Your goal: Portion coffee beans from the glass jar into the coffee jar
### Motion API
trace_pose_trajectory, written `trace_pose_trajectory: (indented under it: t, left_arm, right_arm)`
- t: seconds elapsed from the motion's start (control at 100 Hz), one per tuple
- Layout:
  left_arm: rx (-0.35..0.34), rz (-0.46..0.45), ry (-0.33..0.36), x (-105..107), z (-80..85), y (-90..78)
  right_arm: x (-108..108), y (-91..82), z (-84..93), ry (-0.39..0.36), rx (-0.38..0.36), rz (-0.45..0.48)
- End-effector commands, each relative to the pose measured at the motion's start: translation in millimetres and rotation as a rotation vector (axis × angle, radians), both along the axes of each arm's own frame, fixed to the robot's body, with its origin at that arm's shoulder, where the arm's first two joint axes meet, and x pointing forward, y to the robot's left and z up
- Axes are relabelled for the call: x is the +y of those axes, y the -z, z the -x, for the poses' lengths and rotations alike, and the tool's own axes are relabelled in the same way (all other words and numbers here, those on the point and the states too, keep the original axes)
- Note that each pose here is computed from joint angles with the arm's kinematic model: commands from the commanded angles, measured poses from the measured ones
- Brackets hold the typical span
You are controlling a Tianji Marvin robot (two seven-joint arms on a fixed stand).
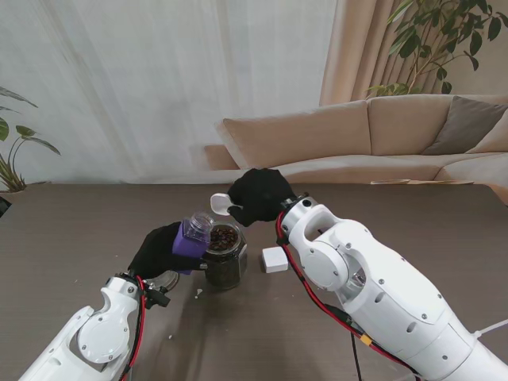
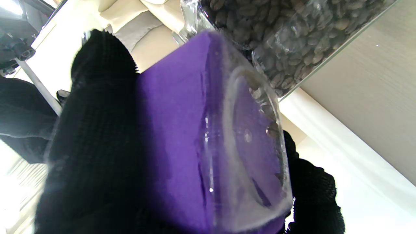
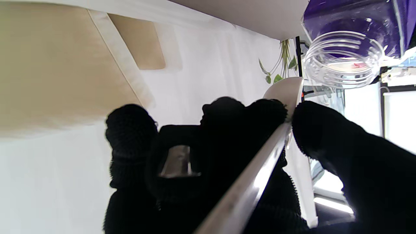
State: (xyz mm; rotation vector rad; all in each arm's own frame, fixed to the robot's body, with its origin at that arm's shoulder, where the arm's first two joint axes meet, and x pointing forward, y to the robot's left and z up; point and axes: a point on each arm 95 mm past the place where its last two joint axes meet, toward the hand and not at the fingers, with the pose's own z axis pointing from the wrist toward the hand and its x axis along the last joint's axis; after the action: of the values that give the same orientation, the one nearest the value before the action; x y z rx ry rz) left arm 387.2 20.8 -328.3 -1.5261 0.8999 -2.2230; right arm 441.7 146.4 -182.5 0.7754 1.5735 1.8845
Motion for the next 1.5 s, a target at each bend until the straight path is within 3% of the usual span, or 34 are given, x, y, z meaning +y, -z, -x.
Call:
trace_pose_trajectory:
  t: [0.0,0.38,0.58,0.81,1.12,1.36,1.49]
  left_arm:
    - [0.001,-0.001,0.010,-2.2,1.3,-1.6]
    - [-0.006,0.000,0.019,-1.2,1.4,-4.1]
    - [-0.005,-0.001,0.024,-2.0,0.8,-4.4]
    - [-0.001,-0.008,0.026,-2.4,1.5,-5.2]
    - [0.000,-0.015,0.035,-3.7,-0.4,-7.4]
    - [-0.003,-0.018,0.044,-4.9,-2.6,-9.2]
    - [-0.002,-0.015,0.046,-6.0,-3.1,-9.3]
  right_arm:
    - [-11.7,8.1,1.0,0.022,0.053,0.004]
    - [-62.1,39.6,13.8,0.079,0.207,-0.064]
    - [-86.5,70.9,26.2,0.079,0.288,-0.079]
    - [-107.0,118.8,40.0,0.072,0.392,-0.068]
    - [-103.8,168.9,45.1,0.068,0.480,-0.050]
    - [-94.2,191.0,39.0,0.047,0.505,0.010]
    - [-91.1,197.1,33.0,0.037,0.483,0.054]
